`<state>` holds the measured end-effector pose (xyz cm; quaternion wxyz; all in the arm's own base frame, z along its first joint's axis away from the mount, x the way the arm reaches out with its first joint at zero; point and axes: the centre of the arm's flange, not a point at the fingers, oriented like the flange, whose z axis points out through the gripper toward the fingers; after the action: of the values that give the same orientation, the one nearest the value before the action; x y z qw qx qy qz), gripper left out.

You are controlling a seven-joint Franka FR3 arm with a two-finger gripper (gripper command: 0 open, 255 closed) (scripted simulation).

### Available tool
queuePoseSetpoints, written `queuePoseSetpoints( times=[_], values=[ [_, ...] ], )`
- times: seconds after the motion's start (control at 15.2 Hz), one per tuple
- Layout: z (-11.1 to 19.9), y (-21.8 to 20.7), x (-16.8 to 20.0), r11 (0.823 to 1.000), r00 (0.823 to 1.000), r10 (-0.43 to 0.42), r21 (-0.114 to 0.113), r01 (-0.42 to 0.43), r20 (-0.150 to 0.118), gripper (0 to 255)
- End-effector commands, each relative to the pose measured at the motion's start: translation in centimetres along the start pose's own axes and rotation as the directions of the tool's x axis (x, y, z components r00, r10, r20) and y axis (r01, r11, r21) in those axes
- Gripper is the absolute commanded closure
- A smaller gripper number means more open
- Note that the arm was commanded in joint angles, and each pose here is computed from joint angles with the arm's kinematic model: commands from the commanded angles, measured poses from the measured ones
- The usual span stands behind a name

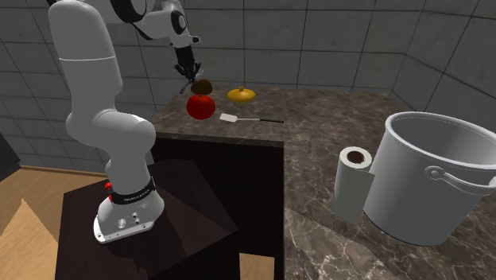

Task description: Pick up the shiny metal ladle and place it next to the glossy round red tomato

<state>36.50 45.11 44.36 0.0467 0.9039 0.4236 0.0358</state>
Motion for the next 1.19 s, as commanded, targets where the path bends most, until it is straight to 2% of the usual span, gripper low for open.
queuePoseSetpoints(
  times=[0.0, 1.12],
  values=[
    [1.0, -0.1, -0.1, 1.000, 1.000, 0.000, 0.000, 0.000, -0.001, 255],
    [9.4, -1.1, -0.3, 1.000, 1.000, 0.000, 0.000, 0.000, -0.001, 255]
  ],
)
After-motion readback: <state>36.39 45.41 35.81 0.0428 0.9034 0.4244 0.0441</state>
